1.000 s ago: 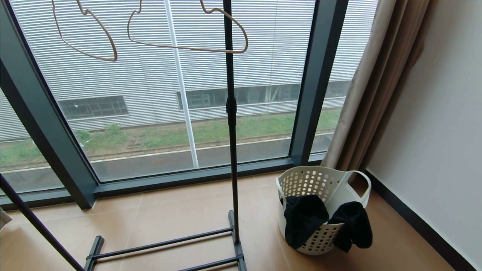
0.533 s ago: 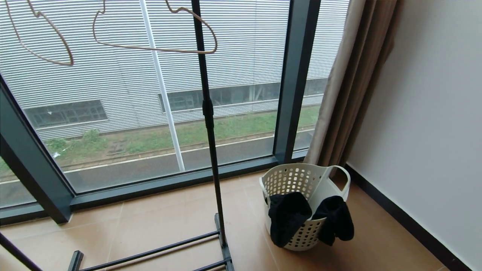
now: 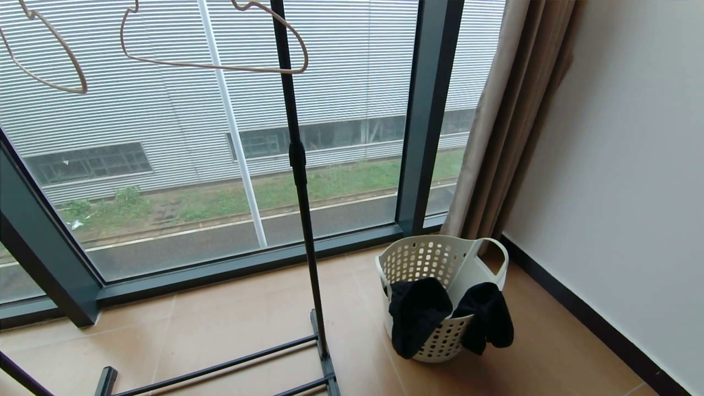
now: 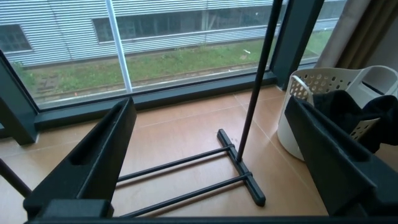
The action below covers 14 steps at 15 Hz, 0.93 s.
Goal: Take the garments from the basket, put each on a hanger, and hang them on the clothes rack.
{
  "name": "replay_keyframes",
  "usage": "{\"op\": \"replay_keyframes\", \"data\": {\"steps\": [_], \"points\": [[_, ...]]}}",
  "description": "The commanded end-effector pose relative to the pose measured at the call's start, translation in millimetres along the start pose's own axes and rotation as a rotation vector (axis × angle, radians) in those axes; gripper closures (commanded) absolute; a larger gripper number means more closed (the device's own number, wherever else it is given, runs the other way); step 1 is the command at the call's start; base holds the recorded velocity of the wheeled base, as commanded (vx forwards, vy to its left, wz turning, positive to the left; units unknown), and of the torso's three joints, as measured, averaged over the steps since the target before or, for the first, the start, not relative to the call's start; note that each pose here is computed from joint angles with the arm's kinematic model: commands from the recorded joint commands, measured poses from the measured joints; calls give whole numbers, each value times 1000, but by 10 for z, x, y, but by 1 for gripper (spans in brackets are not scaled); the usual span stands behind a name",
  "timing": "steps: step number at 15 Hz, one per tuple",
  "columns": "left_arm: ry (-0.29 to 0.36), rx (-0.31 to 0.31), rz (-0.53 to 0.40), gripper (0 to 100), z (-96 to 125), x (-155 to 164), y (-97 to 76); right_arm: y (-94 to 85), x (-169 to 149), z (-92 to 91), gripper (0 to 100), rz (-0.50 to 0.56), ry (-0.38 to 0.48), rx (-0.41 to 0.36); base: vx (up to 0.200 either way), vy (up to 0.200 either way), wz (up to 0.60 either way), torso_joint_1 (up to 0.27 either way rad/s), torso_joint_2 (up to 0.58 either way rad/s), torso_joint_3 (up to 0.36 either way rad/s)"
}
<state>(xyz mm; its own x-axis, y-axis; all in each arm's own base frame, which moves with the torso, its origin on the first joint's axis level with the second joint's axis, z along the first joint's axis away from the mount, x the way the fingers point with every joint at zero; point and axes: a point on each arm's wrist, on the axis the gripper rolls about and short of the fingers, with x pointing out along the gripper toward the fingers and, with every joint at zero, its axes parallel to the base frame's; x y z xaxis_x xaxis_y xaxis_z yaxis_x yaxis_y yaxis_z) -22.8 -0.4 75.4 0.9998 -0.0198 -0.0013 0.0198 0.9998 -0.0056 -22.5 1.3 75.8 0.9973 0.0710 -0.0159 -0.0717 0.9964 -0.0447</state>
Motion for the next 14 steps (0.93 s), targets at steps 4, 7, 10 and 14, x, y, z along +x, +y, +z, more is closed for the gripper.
{"op": "replay_keyframes", "data": {"steps": [4, 7, 10, 14], "points": [[-1, -1, 0, 0, 3, -1, 0, 0, 1, -1, 0, 0, 2, 0, 0, 0, 0, 1, 2, -185], [0, -2, 0, 0, -1, 0, 0, 0, 1, -1, 0, -2, 3, 0, 0, 0, 0, 4, 2, -190], [-1, -2, 0, 0, 3, -1, 0, 0, 1, 1, 0, 0, 1, 1, 0, 0, 0, 2, 4, -196], [-1, -2, 0, 0, 3, -1, 0, 0, 0, 1, 0, -4, 0, 4, 0, 0, 0, 4, 4, -194]]}}
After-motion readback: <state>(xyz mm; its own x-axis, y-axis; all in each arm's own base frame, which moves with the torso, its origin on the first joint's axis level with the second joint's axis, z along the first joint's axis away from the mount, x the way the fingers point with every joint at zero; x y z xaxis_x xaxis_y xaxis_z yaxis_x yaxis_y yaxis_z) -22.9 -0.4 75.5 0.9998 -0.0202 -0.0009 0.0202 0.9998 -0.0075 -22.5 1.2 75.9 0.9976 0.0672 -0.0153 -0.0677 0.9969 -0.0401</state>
